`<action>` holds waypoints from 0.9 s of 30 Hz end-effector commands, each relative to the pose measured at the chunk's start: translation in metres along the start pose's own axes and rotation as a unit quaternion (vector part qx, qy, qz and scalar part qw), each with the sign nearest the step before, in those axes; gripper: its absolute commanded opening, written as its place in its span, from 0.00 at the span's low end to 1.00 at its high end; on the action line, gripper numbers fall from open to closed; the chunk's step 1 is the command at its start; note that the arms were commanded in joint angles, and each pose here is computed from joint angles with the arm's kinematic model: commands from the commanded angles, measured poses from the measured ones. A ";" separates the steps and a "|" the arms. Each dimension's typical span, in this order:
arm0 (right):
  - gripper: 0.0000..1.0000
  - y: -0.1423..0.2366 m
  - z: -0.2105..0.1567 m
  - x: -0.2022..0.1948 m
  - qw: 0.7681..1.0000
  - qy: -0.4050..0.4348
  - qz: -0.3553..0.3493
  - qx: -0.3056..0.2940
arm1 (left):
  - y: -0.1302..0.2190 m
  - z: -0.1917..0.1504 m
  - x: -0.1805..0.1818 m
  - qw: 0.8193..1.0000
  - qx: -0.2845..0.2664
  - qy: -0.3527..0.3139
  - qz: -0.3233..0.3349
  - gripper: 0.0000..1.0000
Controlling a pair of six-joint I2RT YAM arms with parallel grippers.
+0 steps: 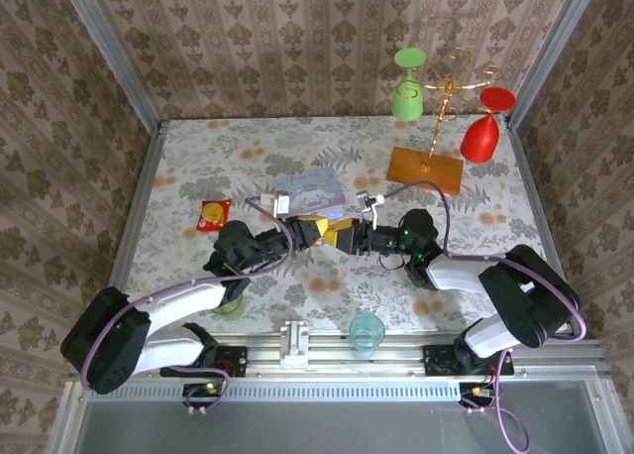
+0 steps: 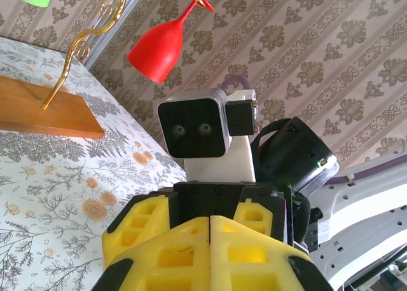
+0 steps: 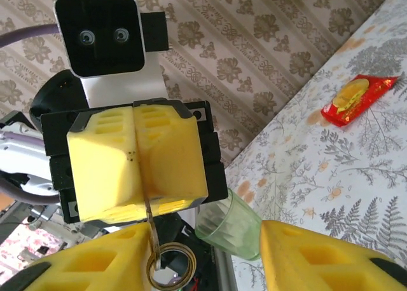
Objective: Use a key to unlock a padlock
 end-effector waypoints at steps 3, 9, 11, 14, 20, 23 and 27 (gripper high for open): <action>0.39 -0.001 0.006 0.016 0.999 0.013 0.044 0.000 | -0.001 0.010 -0.010 0.999 -0.020 -0.023 -0.019 0.00; 0.32 0.005 0.006 0.021 0.999 0.022 0.041 -0.010 | -0.001 0.010 -0.010 0.999 -0.019 -0.026 -0.016 0.00; 0.31 0.006 0.007 0.021 0.999 0.024 0.037 -0.017 | -0.001 0.009 -0.009 0.999 -0.018 -0.025 -0.015 0.00; 0.28 0.007 0.008 0.022 0.999 0.026 0.035 -0.021 | 0.000 0.009 -0.009 0.999 -0.020 -0.025 -0.012 0.00; 0.24 0.007 0.010 0.024 0.999 0.029 0.037 -0.024 | 0.002 0.008 -0.008 0.999 -0.023 -0.025 -0.010 0.00; 0.23 0.008 0.010 0.024 0.999 0.030 0.034 -0.029 | 0.004 0.010 -0.010 0.999 -0.029 -0.028 -0.009 0.00; 0.21 0.010 0.011 0.027 0.998 0.036 0.033 -0.035 | 0.004 0.009 -0.009 0.999 -0.026 -0.029 -0.004 0.00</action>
Point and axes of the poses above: each hand's point on the last joint's axis, 136 mm out from that joint toward the fingers, its own y axis back along the fingers, its own x axis along the line the jaws close on, z = x × y, the point moved 6 cm from there along y, back along the fingers
